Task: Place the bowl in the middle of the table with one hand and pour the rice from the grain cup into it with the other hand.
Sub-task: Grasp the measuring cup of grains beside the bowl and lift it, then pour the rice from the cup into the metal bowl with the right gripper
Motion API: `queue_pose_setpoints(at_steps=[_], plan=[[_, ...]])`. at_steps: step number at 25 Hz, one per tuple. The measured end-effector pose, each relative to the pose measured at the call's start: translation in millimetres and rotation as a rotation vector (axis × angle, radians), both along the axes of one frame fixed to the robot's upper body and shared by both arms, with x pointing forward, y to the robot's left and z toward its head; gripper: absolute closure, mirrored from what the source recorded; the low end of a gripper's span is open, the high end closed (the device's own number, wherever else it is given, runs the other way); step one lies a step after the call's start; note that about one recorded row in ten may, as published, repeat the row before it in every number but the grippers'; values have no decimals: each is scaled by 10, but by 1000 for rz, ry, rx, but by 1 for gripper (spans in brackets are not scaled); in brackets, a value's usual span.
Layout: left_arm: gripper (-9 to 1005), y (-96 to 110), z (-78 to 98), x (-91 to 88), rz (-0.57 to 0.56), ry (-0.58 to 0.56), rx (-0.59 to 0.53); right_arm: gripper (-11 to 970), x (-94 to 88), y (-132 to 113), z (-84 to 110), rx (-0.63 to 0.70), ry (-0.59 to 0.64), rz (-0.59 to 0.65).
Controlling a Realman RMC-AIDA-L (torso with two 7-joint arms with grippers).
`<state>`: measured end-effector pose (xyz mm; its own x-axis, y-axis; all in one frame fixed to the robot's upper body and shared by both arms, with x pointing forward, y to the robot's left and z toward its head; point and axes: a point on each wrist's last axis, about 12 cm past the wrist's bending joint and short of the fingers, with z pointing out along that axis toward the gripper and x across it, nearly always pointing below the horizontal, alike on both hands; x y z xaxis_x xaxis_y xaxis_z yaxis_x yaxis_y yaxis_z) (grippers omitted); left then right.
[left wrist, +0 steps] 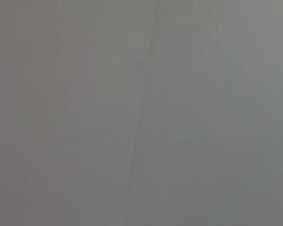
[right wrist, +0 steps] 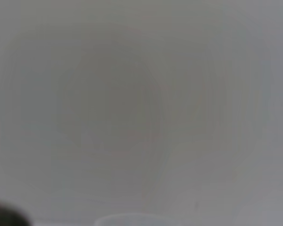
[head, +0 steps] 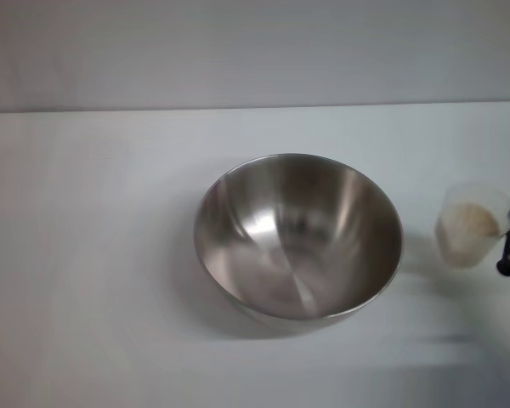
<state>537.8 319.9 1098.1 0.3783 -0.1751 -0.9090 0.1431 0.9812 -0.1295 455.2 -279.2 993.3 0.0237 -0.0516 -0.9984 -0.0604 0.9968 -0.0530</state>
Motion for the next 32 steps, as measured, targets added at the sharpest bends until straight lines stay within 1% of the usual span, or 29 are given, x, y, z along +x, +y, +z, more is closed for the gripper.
queue_pose_setpoints(at_steps=[5,11,16,18,22,25,32], plan=[[234,-9,-12,6,-1,6,-3,947,52,-57,156,10,-119,-10],[233,-39,-31,7,-6,15,-7,948,266,-43,372,-18,-253,24],[233,-62,-38,6,-12,17,-15,948,443,33,486,-64,-306,76],[233,-74,-43,5,-10,18,-18,947,495,68,522,-96,-325,89],[234,-79,-51,5,-6,22,-17,947,593,154,600,-199,-373,102],[234,-78,-55,11,-5,27,-17,946,659,244,649,-253,-402,134],[234,-78,-53,7,-5,24,-23,948,732,395,676,-406,-432,177]])
